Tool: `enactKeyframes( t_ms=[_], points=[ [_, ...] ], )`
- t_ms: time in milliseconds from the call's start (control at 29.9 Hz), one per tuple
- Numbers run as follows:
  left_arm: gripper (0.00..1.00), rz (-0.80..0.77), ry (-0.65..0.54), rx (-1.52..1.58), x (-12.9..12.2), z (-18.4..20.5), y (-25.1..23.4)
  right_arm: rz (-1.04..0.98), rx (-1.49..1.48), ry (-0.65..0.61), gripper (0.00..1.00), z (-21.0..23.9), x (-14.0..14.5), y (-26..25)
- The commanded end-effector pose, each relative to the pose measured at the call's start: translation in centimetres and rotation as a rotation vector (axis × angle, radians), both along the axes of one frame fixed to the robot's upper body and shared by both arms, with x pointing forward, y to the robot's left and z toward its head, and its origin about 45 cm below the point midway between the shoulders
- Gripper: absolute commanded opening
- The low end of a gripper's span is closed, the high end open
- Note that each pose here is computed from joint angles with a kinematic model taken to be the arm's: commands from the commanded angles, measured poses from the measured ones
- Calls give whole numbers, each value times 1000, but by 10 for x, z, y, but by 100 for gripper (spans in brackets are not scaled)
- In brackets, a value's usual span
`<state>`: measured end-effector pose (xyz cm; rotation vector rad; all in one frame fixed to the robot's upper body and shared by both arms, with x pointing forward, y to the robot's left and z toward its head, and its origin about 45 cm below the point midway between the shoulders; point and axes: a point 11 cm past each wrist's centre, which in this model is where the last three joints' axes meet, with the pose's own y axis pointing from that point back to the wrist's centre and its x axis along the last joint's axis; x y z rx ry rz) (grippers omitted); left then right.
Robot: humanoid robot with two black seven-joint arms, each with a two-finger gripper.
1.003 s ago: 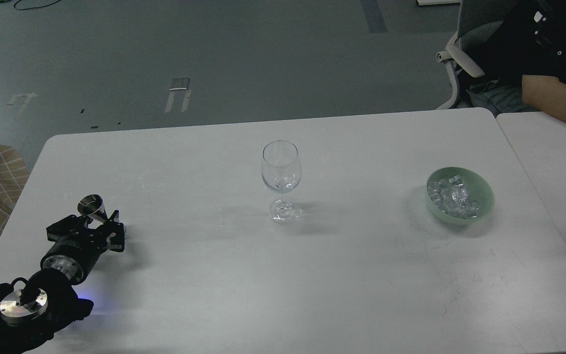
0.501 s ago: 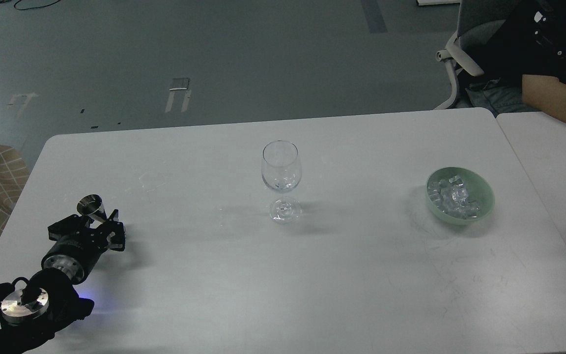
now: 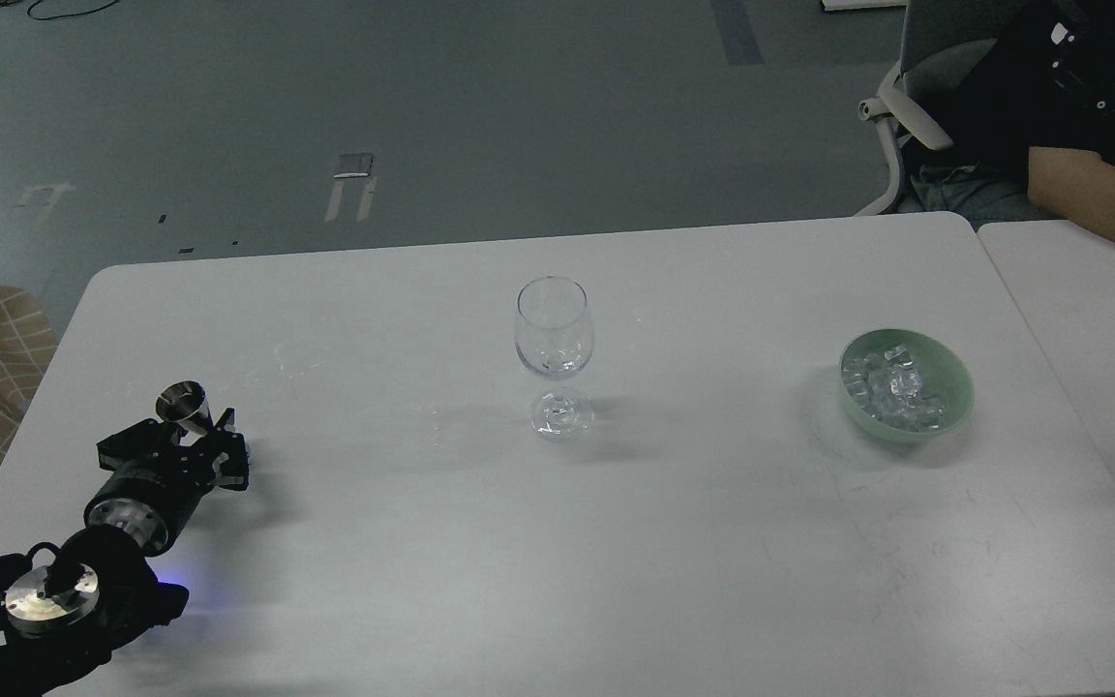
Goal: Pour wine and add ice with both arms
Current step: 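Close the left gripper on the jigger and hold it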
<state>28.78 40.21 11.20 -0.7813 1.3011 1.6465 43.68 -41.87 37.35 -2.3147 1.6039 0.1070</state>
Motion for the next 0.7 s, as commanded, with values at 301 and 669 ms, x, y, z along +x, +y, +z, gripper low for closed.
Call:
enactKeyframes(
  t_ms=[301, 669],
  points=[
    [35, 7, 5, -3, -3, -2, 1, 0, 2, -1, 100, 0, 0, 0],
    [28, 27, 2, -5, -6, -4, 6, 0, -1, 0, 100, 0, 0, 0]
  ],
)
